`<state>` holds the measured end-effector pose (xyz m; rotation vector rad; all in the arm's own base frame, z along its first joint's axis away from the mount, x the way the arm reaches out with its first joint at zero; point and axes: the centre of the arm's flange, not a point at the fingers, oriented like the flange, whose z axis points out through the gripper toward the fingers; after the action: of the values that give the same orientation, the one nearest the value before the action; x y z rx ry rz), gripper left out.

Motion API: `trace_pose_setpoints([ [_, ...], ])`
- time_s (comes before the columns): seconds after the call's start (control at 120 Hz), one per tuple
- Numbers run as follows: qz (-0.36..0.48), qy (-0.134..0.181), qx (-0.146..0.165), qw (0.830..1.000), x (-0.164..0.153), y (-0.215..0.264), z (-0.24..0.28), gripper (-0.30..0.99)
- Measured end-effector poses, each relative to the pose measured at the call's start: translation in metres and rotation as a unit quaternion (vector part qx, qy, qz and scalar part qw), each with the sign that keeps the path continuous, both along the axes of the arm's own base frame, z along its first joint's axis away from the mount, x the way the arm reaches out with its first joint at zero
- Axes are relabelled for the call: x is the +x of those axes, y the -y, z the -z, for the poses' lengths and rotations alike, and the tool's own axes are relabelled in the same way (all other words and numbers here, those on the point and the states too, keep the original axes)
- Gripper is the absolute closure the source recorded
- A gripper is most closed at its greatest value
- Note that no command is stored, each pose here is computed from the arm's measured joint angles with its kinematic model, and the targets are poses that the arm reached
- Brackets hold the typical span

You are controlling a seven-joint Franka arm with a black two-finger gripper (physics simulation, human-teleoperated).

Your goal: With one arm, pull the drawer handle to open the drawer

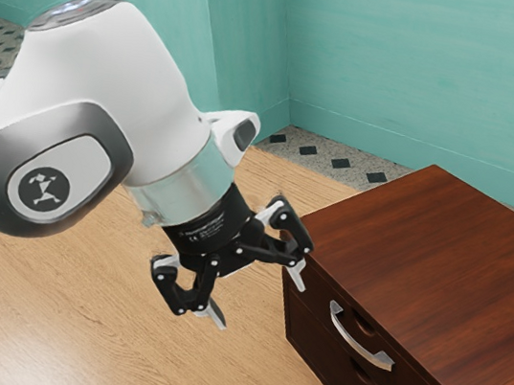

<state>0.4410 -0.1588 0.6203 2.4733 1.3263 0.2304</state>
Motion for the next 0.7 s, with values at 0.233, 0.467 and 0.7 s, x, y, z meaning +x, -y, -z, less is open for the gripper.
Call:
trace_pose_setpoints([
  [0.233,-0.019,0.007,-0.012,1.0,0.015,0.011,0.026,0.03],
  [0.467,-0.031,0.007,-0.018,0.999,0.025,0.017,0.047,0.03],
  [0.7,-0.034,0.012,-0.022,0.999,0.023,0.025,0.056,0.03],
])
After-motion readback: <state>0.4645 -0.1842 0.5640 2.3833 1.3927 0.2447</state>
